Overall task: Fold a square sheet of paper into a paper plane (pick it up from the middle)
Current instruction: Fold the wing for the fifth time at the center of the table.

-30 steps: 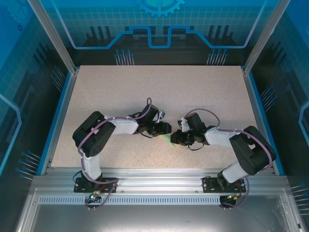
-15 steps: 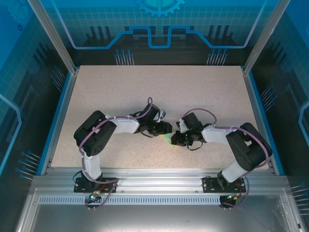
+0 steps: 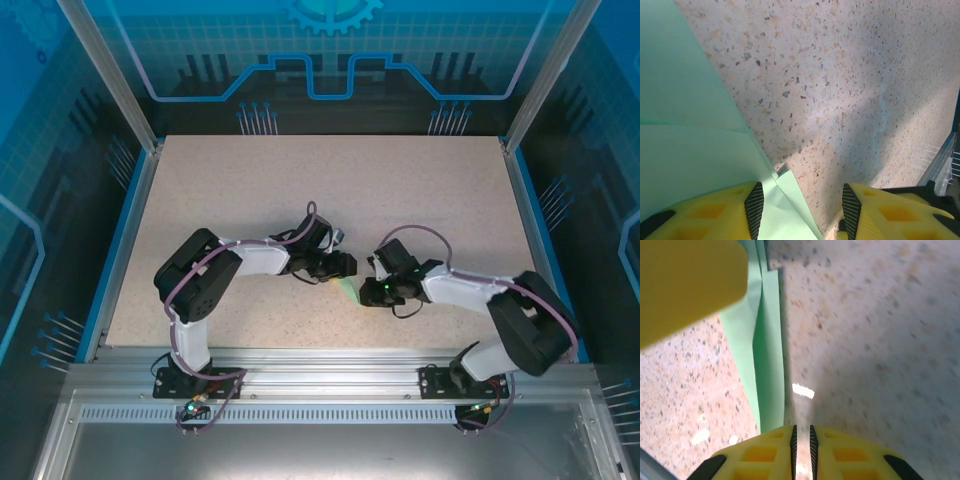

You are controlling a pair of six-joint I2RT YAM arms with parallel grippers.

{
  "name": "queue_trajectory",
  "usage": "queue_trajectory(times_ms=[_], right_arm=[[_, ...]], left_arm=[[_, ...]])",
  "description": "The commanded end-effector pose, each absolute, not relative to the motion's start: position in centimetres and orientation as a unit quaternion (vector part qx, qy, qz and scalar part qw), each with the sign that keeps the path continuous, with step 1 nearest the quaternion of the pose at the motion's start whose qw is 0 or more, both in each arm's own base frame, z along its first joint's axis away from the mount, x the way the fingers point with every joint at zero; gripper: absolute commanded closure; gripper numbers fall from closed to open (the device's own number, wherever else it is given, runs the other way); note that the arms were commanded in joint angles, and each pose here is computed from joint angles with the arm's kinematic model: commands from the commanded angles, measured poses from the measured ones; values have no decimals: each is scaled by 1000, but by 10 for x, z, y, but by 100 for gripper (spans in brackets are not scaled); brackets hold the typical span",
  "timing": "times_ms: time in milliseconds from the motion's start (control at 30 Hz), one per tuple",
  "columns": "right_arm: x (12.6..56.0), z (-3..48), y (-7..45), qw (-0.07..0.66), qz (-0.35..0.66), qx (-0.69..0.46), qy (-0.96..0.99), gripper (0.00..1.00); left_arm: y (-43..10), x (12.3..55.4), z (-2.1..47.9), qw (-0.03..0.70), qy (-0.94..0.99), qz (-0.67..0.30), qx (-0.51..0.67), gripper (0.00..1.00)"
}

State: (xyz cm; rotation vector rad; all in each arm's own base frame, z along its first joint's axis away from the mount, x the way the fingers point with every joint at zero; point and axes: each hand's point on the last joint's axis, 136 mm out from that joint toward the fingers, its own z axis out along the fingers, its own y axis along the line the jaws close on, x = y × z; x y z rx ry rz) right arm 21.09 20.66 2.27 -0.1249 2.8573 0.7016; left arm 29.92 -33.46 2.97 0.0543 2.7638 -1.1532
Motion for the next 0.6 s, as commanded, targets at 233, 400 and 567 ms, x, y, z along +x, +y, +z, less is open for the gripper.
queue_trajectory(times_ms=[233, 400, 567], right_arm=[[223, 75, 246, 118, 385, -49, 914, 92], [229, 59, 261, 81, 410, -40, 908, 95], [233, 32, 254, 55, 391, -18, 919, 96]], left_arm=[[-335, 291, 16, 46, 926, -373, 27, 50], [-335, 290, 16, 44, 926, -374, 27, 50], [-334, 290, 15, 43, 926, -373, 28, 50]])
